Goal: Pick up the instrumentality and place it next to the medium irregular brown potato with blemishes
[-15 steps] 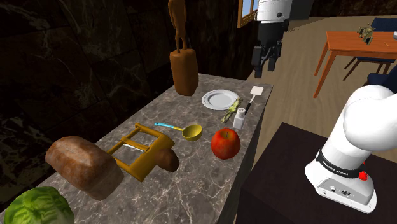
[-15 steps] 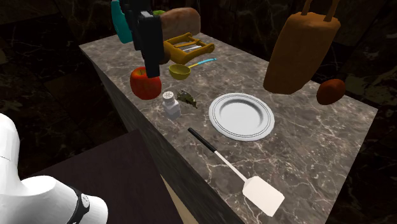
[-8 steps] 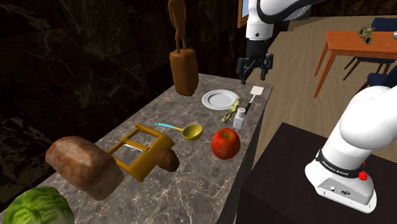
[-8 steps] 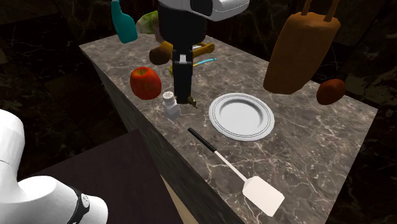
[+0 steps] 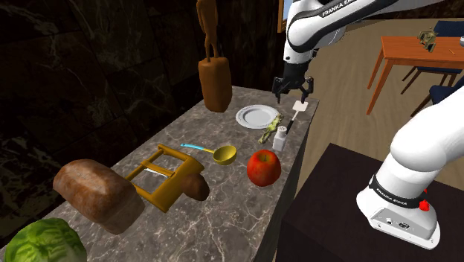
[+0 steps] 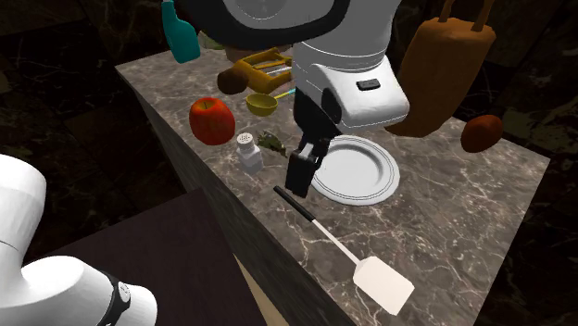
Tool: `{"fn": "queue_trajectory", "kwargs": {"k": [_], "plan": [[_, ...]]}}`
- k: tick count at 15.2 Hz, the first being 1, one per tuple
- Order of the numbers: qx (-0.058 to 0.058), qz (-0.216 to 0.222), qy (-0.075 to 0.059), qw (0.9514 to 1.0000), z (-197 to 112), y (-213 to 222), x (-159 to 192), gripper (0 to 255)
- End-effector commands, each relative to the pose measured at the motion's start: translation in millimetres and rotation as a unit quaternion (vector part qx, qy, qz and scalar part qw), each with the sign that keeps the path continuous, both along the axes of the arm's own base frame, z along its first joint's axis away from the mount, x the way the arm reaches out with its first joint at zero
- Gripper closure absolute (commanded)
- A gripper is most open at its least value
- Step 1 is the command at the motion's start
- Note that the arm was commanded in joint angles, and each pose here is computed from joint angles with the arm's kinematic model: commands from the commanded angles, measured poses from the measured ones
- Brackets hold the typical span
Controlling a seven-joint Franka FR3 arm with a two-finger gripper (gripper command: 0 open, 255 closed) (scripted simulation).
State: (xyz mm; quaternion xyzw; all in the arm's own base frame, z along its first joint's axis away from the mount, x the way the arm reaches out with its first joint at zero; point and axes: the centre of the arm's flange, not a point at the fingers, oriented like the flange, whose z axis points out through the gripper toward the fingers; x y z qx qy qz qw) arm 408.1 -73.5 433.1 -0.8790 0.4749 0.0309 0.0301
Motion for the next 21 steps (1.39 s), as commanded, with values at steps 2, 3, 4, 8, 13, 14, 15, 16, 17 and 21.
{"fn": "queue_trajectory", "kwargs": {"k": [2,3,4,8,13,14,15,16,17,21], "plan": [[-0.006,-0.095,0.003,0.9955,-24.5,-30.0,0.8,0],[-0.008,-0.125,0.005,0.9921,-33.1,-39.5,1.0,0],[-0.009,-0.155,0.006,0.9878,-41.7,-49.1,0.6,0],[-0.012,-0.201,0.008,0.9795,-65.3,-63.0,-1.3,0],[-0.012,-0.201,0.008,0.9795,-91.6,-61.3,-1.6,0],[-0.012,-0.201,0.008,0.9795,-94.7,-61.1,-1.6,0],[-0.012,-0.201,0.008,0.9795,-94.6,-61.1,-1.7,0],[-0.012,-0.201,0.008,0.9795,-94.7,-61.1,-1.6,0],[-0.012,-0.201,0.008,0.9795,-94.7,-61.1,-1.6,0],[-0.012,-0.201,0.008,0.9795,-94.6,-61.1,-1.6,0]]}}
